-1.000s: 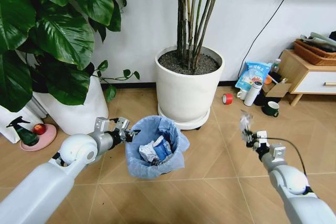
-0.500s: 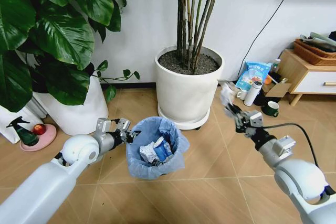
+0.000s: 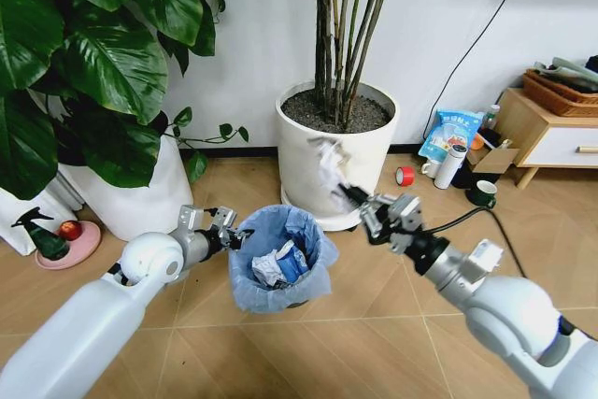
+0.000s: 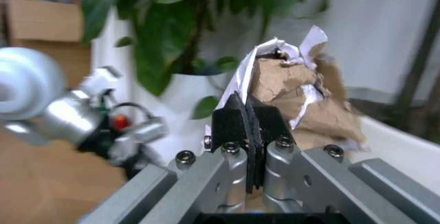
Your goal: Pick up the trash bin and place the garbage on the floor into it.
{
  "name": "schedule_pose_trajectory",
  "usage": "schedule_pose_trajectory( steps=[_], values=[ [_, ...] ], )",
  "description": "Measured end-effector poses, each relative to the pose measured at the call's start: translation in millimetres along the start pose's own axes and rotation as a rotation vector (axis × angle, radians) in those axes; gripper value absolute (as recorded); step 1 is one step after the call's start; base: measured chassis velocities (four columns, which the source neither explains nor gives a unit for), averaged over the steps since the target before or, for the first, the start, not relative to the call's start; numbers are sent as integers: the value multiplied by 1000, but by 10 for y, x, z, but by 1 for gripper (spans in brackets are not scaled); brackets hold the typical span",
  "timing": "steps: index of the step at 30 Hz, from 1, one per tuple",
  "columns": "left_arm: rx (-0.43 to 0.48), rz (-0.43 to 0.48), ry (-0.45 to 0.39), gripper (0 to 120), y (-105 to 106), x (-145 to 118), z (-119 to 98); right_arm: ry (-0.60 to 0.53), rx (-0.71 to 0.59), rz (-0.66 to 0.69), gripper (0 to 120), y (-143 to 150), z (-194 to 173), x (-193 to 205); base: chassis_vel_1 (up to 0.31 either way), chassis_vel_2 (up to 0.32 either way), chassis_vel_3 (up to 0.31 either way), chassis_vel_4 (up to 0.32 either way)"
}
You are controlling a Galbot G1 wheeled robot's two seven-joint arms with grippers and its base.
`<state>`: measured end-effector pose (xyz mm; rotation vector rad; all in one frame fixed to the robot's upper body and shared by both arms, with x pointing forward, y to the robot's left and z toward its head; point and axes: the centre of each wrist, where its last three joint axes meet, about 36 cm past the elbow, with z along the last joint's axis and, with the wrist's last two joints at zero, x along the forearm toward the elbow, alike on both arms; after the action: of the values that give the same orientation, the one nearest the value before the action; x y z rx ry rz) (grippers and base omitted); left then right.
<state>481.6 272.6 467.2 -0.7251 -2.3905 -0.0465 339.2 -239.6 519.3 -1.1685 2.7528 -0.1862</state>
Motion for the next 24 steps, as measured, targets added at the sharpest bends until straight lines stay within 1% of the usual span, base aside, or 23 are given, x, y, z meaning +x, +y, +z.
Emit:
schedule_pose_trajectory(
  steps=[7, 11, 16, 18, 19, 20, 21, 22, 23, 24],
  values=[
    [7, -4, 4, 0, 22, -27, 8, -2, -45, -90, 0, 190, 55, -138, 0, 0, 0, 0],
    [8, -4, 2, 0, 24, -26, 4, 6, -62, -112, 0, 251, 82, -157, 0, 0, 0, 0],
    [9, -9, -3, 0, 42, -10, -11, 52, -75, -122, 2, 288, 231, -151, 0, 0, 0, 0],
    [10, -9, -6, 0, 48, -4, -17, 77, -90, -128, 14, 321, 321, -165, 0, 0, 0, 0],
    [9, -8, -7, 0, 50, 1, -18, 87, -97, -128, 16, 330, 355, -176, 0, 0, 0, 0],
    [9, -8, -7, 0, 50, 1, -18, 87, -97, -128, 16, 330, 355, -176, 0, 0, 0, 0],
    [8, -5, -7, 0, 51, 7, -18, 94, -103, -129, 22, 337, 388, -189, 0, 0, 0, 0],
    [7, -2, -8, 0, 52, 14, -18, 101, -108, -129, 25, 340, 417, -200, 0, 0, 0, 0],
    [5, -2, -9, 0, 52, 23, -21, 106, -112, -126, 32, 337, 448, -214, 0, 0, 0, 0],
    [5, -2, -9, 0, 52, 23, -21, 106, -112, -126, 32, 337, 448, -214, 0, 0, 0, 0]
  ],
)
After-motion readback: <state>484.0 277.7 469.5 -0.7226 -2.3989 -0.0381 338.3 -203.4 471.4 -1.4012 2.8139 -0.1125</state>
